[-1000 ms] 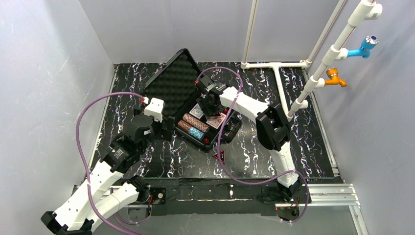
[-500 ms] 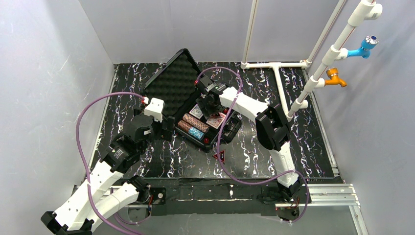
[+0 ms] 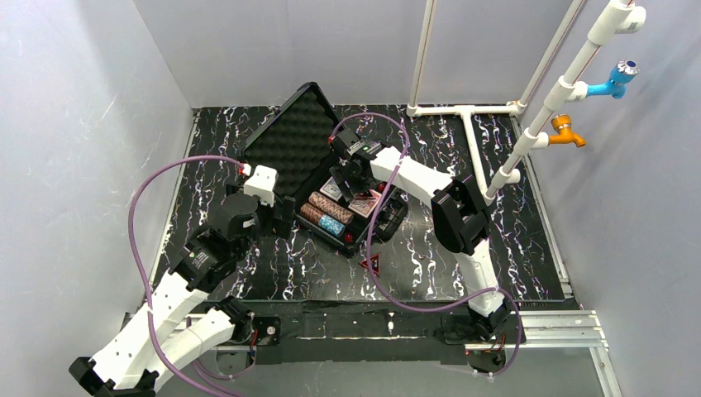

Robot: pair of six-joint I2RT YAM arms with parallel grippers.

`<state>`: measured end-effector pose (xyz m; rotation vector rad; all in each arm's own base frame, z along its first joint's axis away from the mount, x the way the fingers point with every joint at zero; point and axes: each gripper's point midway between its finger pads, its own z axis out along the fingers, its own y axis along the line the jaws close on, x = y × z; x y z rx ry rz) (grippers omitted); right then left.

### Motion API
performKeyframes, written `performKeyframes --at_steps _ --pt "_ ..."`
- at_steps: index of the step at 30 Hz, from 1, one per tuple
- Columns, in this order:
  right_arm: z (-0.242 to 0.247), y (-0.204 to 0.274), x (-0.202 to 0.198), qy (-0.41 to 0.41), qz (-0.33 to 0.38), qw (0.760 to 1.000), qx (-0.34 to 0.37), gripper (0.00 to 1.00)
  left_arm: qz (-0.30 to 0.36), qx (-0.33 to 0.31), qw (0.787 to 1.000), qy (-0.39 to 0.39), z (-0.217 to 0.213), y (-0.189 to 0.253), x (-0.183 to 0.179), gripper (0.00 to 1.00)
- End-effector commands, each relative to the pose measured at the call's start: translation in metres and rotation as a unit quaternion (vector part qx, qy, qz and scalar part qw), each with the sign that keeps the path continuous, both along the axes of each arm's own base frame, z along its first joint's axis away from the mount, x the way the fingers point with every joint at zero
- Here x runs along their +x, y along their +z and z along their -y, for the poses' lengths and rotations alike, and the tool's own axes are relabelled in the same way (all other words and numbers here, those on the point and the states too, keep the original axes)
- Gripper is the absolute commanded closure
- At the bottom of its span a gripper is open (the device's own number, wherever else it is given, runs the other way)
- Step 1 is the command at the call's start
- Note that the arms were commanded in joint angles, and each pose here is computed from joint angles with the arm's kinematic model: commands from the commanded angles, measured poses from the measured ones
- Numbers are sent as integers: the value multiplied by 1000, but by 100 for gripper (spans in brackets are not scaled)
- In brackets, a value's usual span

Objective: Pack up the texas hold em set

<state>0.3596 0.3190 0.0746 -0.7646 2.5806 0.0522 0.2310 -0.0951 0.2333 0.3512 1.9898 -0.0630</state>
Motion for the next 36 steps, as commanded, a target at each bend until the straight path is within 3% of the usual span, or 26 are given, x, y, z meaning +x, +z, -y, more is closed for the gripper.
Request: performKeyframes --at_steps 1,12,21,28,36 --pt "-1 6 4 -3 15 1000 1 19 0 6 1000 3 -3 -1 0 1" --pt "5 44 11 -14 58 998 9 2 -4 8 1000 2 -2 -3 1 1" --pt "20 87 21 -57 134 989 31 2 -18 17 1000 -6 2 -11 3 1" --pt "63 133 32 -145 228 961 52 2 -89 23 996 -3 16 -29 5 1" --pt "113 155 31 -214 282 932 72 2 -174 -33 984 14 49 -55 -7 1"
